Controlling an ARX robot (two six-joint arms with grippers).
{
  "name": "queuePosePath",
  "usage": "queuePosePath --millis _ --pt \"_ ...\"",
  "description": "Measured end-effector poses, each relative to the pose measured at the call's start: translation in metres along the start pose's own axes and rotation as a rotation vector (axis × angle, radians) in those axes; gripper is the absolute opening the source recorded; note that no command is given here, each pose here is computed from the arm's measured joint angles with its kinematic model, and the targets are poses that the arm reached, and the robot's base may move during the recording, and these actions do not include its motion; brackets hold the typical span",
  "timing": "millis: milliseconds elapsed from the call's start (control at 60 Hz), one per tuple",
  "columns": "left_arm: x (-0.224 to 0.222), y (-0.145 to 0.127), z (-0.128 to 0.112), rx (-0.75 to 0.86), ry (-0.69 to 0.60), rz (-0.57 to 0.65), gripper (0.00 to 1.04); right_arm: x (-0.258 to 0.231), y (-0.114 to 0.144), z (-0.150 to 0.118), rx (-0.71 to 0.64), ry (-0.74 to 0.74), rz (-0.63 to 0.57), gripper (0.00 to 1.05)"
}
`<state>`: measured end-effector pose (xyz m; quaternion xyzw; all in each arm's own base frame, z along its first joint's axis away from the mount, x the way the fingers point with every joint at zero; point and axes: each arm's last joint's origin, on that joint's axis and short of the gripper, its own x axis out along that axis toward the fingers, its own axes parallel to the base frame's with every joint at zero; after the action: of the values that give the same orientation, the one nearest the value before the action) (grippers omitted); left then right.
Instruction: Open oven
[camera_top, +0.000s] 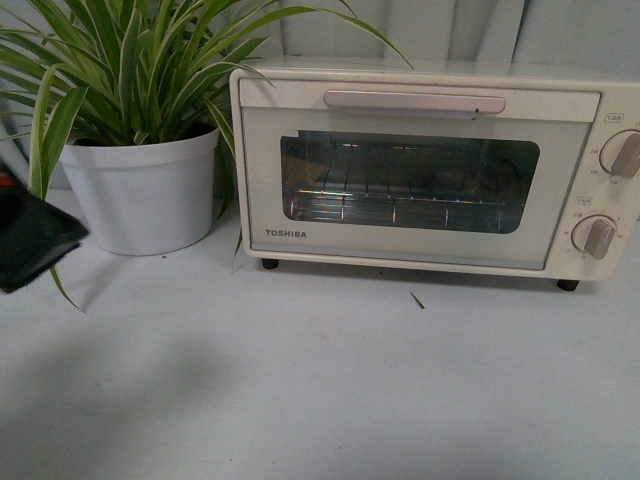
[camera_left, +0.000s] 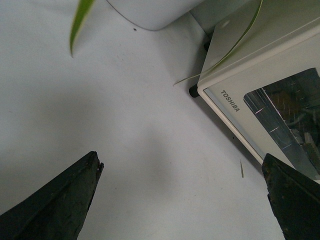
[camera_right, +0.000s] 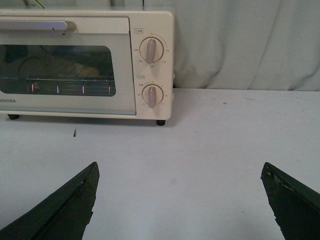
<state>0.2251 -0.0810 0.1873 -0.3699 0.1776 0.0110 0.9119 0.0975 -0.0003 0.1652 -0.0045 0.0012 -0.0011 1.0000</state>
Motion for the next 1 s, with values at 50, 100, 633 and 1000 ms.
queuePosePath --millis 50,100,633,1000 --pt "0.010 -0.003 -0.004 -0.020 0.019 -0.008 0.98 0.000 0.000 0.000 0.000 0.000 0.000 0.95" --pt "0.017 -0.007 -0.006 -0.040 0.029 -0.021 0.98 0.000 0.000 0.000 0.000 0.000 0.000 0.95" --pt "0.072 -0.043 -0.049 -0.181 0.143 -0.045 0.98 0.000 0.000 0.000 0.000 0.000 0.000 0.95" --pt "0.084 -0.043 -0.066 -0.243 0.180 -0.012 0.98 0.000 0.000 0.000 0.000 0.000 0.000 0.95"
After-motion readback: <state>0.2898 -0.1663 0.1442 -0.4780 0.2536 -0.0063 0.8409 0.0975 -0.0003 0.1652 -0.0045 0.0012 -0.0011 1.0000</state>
